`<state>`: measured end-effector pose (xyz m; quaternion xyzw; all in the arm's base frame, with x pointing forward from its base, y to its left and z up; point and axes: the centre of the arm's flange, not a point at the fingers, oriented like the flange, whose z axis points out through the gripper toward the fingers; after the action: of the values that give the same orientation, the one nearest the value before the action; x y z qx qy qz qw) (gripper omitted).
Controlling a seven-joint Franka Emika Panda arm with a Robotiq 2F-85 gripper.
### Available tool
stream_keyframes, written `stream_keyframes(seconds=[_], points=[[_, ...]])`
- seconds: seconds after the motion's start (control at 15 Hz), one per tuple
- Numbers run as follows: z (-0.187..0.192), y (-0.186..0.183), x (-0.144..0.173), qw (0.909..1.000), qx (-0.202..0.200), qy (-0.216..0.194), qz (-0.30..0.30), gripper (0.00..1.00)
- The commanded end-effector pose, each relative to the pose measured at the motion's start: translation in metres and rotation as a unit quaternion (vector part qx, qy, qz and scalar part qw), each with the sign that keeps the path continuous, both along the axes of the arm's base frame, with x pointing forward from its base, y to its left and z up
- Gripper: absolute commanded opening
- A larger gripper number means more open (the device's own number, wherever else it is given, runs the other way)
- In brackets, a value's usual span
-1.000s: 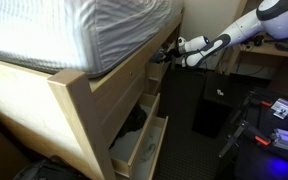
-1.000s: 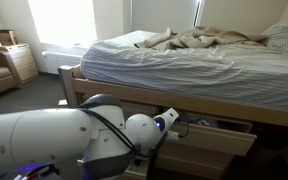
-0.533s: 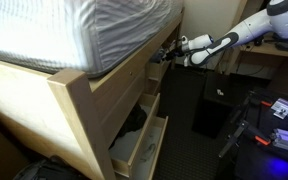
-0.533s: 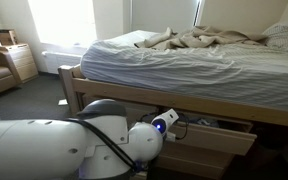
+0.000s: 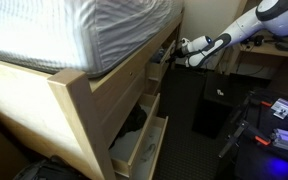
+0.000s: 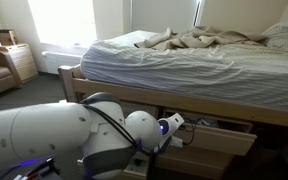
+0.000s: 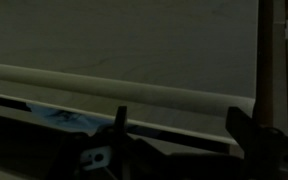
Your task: Close the top drawer of the bed.
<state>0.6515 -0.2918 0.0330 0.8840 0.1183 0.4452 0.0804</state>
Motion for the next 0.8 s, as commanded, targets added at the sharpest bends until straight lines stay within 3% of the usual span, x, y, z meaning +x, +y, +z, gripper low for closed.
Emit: stream_keyframes(seconds=[0.0,0.73], points=[[-0.0041,0.0008,-0.0001,1.0,-0.002,0.006,-0.002,1.0],[-0.0067,0.0015,-0.0003,0.9999,-0.005,0.009,-0.001,1.0]])
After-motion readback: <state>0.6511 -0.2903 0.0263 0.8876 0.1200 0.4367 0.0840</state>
